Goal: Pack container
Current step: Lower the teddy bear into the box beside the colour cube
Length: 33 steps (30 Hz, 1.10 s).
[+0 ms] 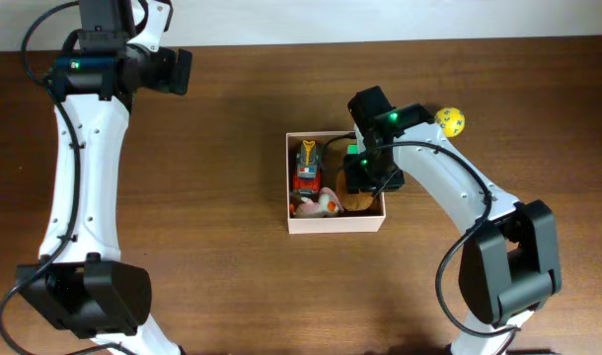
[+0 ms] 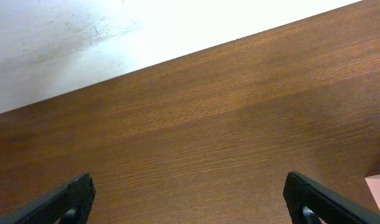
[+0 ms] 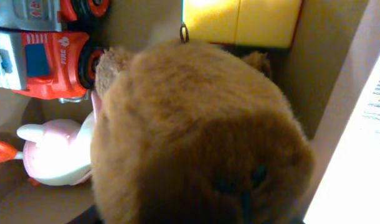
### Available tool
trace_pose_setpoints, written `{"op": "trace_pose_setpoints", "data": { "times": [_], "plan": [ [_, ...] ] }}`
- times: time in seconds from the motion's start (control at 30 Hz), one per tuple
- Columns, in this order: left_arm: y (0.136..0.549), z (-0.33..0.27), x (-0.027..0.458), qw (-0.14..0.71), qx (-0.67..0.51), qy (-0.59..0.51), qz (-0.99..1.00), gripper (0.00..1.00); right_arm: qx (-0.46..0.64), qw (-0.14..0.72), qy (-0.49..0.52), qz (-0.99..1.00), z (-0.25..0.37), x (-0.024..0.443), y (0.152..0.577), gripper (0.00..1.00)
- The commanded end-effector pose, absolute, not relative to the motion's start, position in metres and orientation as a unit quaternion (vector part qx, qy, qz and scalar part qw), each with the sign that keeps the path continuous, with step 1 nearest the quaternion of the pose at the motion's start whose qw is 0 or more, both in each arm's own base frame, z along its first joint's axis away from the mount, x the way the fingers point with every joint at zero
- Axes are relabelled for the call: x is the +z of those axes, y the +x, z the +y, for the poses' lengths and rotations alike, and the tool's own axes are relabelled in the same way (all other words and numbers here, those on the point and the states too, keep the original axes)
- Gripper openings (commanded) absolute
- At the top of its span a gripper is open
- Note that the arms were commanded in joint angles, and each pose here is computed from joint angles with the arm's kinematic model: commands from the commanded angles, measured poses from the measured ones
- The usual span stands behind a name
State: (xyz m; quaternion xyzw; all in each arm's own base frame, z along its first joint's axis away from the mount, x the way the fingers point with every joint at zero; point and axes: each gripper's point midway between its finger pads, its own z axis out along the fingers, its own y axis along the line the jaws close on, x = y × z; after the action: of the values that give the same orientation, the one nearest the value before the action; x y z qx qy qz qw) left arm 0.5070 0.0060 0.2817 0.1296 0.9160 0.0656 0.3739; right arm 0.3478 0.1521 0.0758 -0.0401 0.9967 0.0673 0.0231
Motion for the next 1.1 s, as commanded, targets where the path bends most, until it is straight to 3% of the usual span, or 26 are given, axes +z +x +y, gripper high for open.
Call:
{"op": "trace_pose_setpoints", "data": {
  "times": [0.0, 0.37, 0.8, 1.07],
  "plan": [
    [0.508, 0.005, 0.292, 0.385, 0.066, 0.125, 0.912, 0.99, 0.063, 0.023, -0.041, 0.997, 0.153, 0.074, 0.348, 0.54],
    [0.508, 0.005, 0.292, 0.385, 0.066, 0.124, 0.912, 0.99, 0.078, 0.039, -0.042, 0.995, 0.16, 0.085, 0.357, 0.63],
    [0.508, 0.005, 0.292, 0.385, 0.066, 0.125, 0.912, 0.99, 0.114, 0.146, -0.049, 0.982, 0.179, 0.167, 0.407, 0.64],
    [0.508, 0.005, 0.292, 0.385, 0.066, 0.125, 0.912, 0.99, 0.111, 0.134, -0.052, 0.983, 0.178, 0.169, 0.401, 0.64]
  ]
}}
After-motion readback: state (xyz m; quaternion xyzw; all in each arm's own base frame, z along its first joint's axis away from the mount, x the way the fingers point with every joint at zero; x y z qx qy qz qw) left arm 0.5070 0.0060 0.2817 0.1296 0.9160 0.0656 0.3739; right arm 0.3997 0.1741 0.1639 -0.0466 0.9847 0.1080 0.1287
